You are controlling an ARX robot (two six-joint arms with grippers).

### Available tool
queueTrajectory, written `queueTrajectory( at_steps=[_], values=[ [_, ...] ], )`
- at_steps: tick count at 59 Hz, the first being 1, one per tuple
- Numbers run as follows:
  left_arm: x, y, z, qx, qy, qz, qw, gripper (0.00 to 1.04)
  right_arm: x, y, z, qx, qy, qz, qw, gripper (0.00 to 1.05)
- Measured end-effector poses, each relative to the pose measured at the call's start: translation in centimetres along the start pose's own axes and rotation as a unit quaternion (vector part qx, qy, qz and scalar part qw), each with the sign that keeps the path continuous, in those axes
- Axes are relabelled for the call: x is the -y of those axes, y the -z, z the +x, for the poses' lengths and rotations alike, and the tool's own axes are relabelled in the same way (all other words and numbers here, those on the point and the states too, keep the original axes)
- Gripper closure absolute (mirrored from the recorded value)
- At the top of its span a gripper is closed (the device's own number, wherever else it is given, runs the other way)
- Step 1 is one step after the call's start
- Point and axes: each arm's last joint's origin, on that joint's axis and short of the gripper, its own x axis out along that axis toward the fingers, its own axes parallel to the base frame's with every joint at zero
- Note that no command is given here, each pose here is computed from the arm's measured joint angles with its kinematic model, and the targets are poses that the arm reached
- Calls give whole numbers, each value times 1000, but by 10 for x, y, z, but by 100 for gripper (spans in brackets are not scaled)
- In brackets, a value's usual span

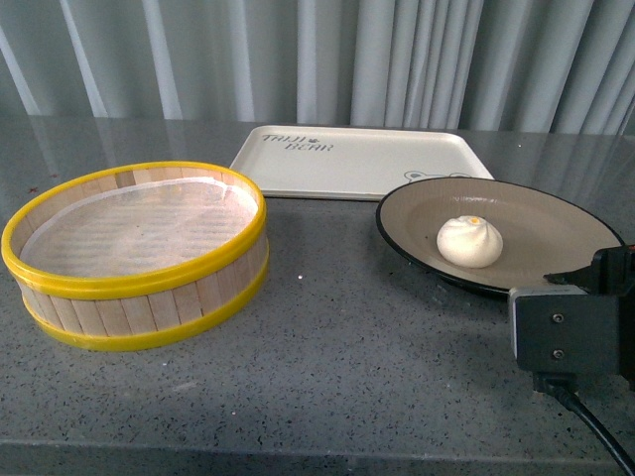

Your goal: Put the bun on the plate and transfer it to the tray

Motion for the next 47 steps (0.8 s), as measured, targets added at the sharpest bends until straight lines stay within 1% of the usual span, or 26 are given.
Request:
queueTrajectory(
  at_steps=[6,12,14,22,31,41,47],
  values=[
    [0,0,0,0,0,0,1000,7,-1,3,-3,1,27,-24,999,101],
    [0,0,0,0,0,0,1000,7,-1,4,-5,5,35,-45,998,101],
    [0,0,0,0,0,0,1000,7,0,4,-6,10,38,-57,998,101],
    [0,0,0,0,0,0,1000,7,8,6,-11,15,42,-72,996,101],
    [0,0,0,0,0,0,1000,7,30,17,-7,4,58,-86,995,101],
    [0,0,0,0,0,0,1000,7,62,37,6,-24,93,-81,992,102],
    [0,0,0,0,0,0,1000,7,75,46,16,-29,105,-75,991,102]
  ],
)
